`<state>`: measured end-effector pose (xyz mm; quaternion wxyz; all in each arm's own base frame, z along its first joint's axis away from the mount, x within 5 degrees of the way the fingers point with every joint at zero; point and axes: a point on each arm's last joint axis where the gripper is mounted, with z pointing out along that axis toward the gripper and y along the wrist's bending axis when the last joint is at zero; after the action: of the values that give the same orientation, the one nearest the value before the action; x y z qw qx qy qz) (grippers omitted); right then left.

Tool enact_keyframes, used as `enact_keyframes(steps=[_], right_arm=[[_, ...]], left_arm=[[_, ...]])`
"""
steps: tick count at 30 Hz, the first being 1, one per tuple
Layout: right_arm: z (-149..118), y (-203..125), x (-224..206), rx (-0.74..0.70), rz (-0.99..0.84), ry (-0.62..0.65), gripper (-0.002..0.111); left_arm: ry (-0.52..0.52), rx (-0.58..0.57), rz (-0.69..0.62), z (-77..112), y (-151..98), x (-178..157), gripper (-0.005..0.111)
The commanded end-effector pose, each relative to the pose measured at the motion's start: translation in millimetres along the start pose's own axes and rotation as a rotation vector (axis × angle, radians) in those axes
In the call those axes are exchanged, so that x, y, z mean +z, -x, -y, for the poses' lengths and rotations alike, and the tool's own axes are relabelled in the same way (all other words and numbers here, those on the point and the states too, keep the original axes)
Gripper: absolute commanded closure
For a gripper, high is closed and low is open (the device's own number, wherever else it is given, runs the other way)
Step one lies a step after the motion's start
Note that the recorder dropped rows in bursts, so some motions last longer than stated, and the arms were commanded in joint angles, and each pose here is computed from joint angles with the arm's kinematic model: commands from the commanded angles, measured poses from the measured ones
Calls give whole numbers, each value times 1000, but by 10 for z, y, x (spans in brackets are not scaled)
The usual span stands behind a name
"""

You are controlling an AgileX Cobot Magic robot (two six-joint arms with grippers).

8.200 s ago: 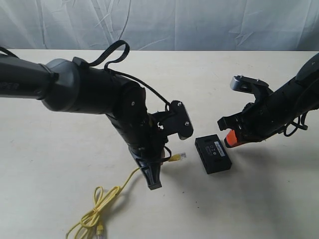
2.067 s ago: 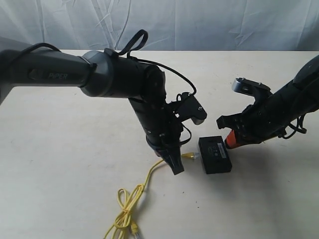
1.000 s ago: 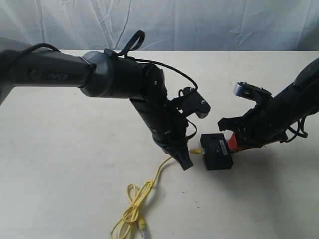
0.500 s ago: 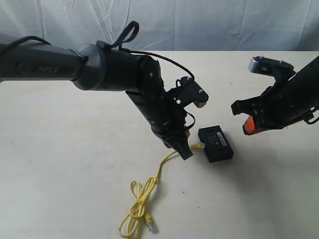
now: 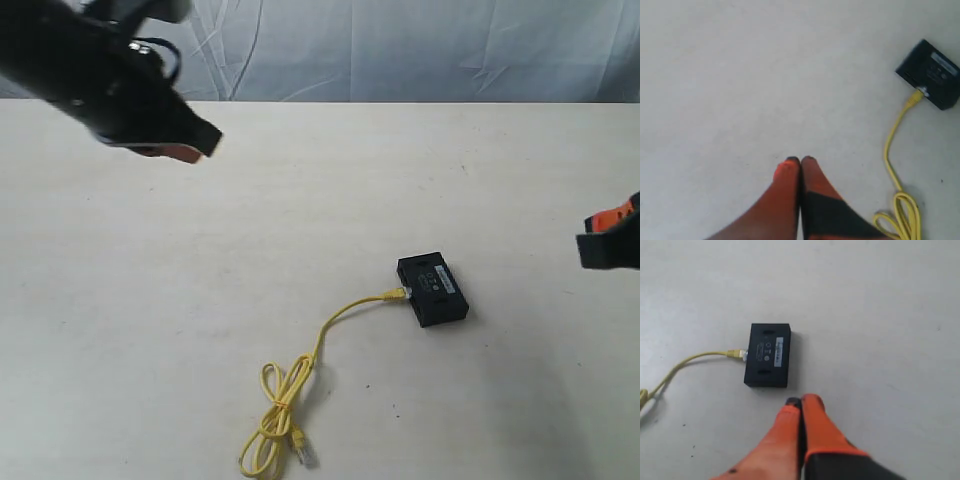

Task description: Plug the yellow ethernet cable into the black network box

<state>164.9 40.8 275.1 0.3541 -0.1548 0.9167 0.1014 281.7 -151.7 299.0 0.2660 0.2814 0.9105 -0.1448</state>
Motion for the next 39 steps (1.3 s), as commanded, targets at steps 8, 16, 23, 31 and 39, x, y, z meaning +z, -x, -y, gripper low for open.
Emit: enact_keyframes(steps=[8,16,23,31,39], right_arm=[[-202,-662,-663,-99,394,-83,109],[-290,-847,-853,-133,458,-71,109],[-296,-860,-874,-136,473,-73,109],[-261,-924,-962,-142,533,-147,109],[-170,-941,-1004,20,566,-217,109]], left_arm=[[175,-92,435,34,-1072,-706,107],[145,-78,395,139,-1322,-856,107],[147,-76,409,144,-1324,-881,107],[141,-83,412,147,-1321,-880,107],[141,-83,412,147,-1321,-880,107]])
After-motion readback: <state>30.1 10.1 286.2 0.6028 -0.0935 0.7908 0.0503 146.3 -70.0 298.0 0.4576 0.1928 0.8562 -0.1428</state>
